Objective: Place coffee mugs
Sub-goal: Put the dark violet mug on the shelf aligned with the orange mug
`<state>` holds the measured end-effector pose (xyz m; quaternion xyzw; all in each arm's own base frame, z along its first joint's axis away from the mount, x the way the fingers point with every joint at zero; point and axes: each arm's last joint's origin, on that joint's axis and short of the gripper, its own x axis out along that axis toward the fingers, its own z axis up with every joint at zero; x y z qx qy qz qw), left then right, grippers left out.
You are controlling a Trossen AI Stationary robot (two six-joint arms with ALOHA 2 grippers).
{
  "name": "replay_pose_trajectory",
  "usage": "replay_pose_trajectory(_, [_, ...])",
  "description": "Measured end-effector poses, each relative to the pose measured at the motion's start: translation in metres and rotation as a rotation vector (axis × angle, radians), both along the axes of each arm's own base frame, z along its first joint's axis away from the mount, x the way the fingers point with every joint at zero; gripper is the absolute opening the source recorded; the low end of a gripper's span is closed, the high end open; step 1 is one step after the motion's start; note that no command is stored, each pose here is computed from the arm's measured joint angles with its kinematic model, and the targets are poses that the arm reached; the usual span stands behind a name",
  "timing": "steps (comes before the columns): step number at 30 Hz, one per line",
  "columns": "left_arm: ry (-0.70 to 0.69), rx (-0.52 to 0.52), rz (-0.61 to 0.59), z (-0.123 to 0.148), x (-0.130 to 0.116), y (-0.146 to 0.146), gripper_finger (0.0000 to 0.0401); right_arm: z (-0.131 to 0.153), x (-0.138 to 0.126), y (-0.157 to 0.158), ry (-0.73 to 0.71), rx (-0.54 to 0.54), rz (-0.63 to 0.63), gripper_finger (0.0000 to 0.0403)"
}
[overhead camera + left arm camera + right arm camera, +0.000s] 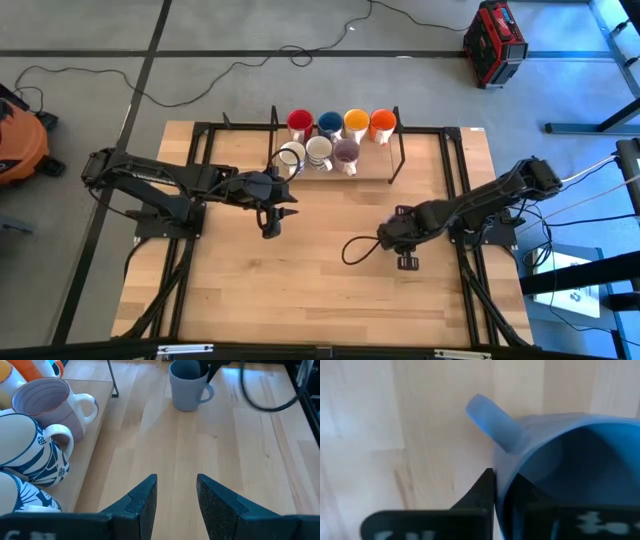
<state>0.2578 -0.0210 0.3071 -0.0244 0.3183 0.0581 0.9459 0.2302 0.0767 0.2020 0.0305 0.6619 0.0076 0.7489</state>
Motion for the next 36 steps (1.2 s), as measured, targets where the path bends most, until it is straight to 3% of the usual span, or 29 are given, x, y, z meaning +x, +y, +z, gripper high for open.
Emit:
replay_pose_trajectory(4, [0.000, 0.000, 0.000, 0.000, 0.000, 0.000, 0.0133, 0.025, 0.010, 0.002, -0.076, -0.009, 0.100, 0.0009])
replay_pose_trajectory(8, [0.000, 0.001, 0.000, 0.000, 0.000, 0.000, 0.0133, 0.060, 0.020, -0.006, -0.136, -0.089, 0.166, 0.0011])
replay_pose_trajectory(16, [0.000, 0.001, 0.000, 0.000, 0.000, 0.000, 0.0133, 0.114, 0.034, -0.064, -0.200, -0.224, 0.217, 0.0008])
replay_pose_trajectory(20, [0.000, 0.000, 0.000, 0.000, 0.000, 0.000, 0.0133, 0.117, 0.033, -0.098, -0.180, -0.272, 0.248, 0.0004])
replay_pose_trajectory(24, [0.000, 0.000, 0.001, 0.000, 0.000, 0.000, 0.0133, 0.113, 0.034, -0.119, -0.140, -0.304, 0.363, 0.0006])
replay_pose_trajectory(36, [-0.001, 0.011, 0.014, 0.000, 0.000, 0.001, 0.0133, 0.086, 0.042, -0.172, -0.024, -0.262, 0.423, 0.0005])
